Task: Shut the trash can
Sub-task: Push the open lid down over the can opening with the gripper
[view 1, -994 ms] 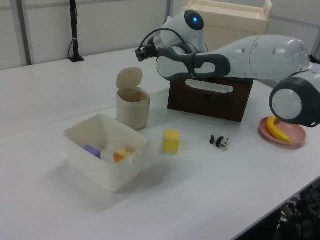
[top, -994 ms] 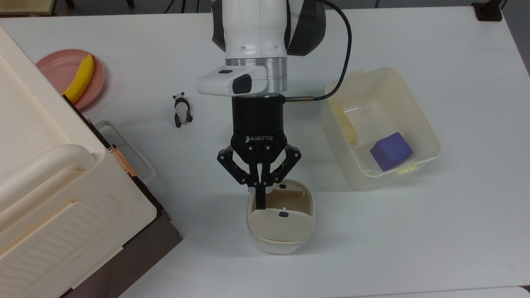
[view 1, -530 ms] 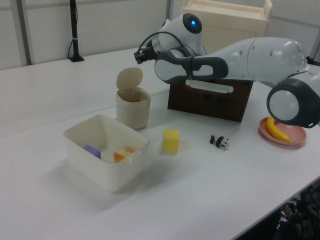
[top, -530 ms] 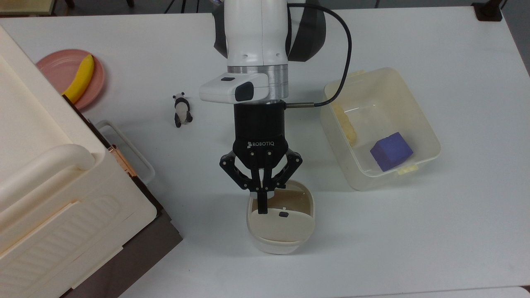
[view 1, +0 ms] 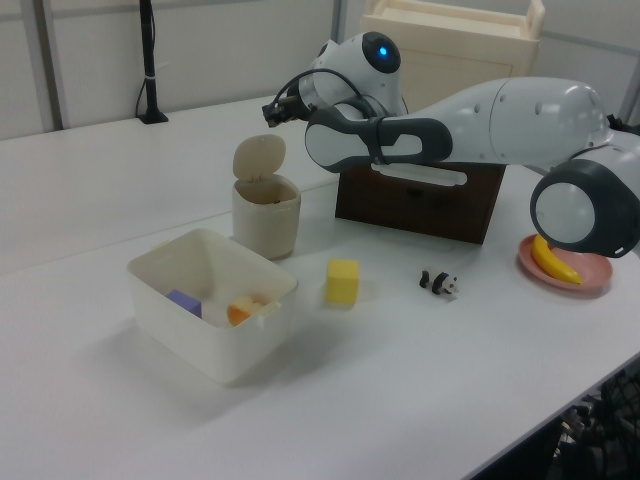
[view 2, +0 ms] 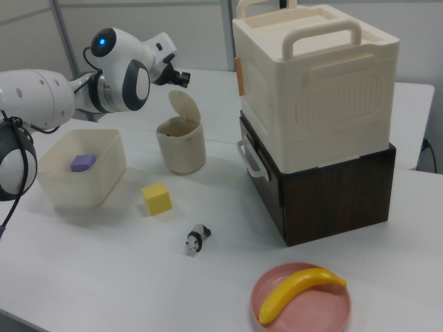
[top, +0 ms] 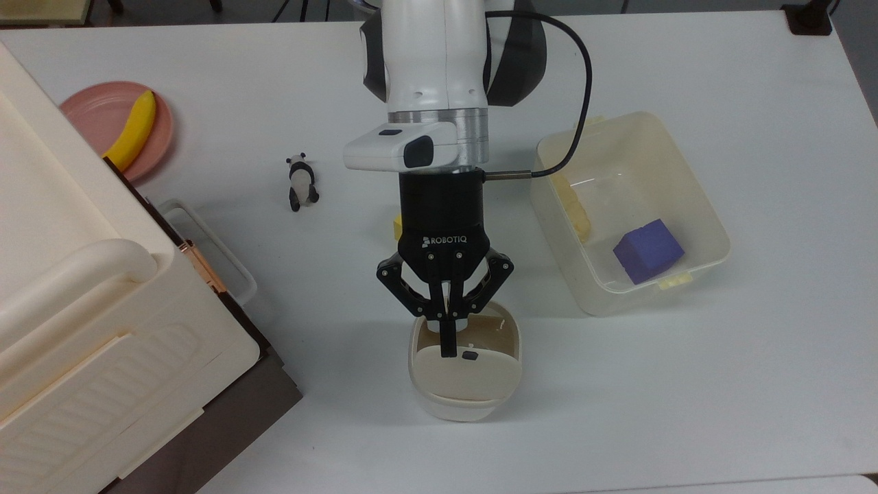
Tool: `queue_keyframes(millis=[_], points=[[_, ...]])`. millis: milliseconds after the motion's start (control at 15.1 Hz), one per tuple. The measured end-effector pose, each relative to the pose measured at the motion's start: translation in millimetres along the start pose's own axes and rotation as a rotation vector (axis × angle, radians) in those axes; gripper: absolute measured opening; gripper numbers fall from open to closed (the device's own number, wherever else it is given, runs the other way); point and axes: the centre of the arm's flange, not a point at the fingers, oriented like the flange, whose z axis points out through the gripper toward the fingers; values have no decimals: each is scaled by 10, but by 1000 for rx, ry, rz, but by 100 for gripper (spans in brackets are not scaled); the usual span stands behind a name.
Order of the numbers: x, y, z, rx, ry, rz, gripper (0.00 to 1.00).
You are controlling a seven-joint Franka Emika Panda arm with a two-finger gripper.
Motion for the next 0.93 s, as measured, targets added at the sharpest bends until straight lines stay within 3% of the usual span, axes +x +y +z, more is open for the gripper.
queue_keyframes(millis=[928], points=[[-122, -105, 127, 7, -22, -15, 1]])
